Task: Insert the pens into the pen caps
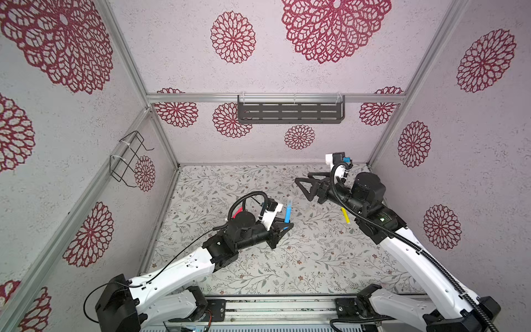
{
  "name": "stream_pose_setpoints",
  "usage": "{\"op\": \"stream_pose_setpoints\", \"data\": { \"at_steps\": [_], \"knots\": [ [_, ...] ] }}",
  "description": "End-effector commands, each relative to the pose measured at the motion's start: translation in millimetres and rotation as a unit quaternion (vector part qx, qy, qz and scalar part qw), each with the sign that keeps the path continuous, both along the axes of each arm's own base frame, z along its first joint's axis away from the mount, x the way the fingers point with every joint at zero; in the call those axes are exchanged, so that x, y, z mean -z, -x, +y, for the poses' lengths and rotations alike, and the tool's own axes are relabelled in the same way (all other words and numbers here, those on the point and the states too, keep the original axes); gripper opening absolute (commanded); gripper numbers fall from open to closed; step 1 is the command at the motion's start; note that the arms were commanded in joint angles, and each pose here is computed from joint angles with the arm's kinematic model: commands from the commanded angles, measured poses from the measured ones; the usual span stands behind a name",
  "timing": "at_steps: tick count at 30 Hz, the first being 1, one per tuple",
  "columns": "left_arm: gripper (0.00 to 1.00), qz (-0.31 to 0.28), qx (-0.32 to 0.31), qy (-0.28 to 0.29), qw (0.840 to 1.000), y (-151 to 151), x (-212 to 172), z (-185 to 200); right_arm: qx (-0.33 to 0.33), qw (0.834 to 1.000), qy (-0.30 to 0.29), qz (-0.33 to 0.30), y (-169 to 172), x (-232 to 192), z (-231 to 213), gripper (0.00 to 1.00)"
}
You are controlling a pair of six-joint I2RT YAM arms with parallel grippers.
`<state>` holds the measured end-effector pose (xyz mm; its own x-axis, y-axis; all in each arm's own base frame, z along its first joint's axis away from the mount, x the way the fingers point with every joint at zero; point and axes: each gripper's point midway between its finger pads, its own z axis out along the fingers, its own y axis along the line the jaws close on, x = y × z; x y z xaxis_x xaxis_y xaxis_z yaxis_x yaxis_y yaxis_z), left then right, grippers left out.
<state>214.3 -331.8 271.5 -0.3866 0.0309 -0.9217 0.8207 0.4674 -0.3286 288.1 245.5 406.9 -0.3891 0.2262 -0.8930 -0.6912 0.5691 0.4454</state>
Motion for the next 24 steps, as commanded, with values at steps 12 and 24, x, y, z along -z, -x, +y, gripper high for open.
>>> {"op": "stream_pose_setpoints", "data": {
  "at_steps": [12,24],
  "knots": [
    [0.0,-0.007,0.011,-0.012,1.0,2,3,-8,-0.05,0.998,0.026,-0.023,18,-10,22,0.68],
    [0.0,-0.006,0.012,-0.018,1.0,-1,3,-13,-0.065,0.995,0.07,-0.014,28,12,36,0.58]
  ]
}}
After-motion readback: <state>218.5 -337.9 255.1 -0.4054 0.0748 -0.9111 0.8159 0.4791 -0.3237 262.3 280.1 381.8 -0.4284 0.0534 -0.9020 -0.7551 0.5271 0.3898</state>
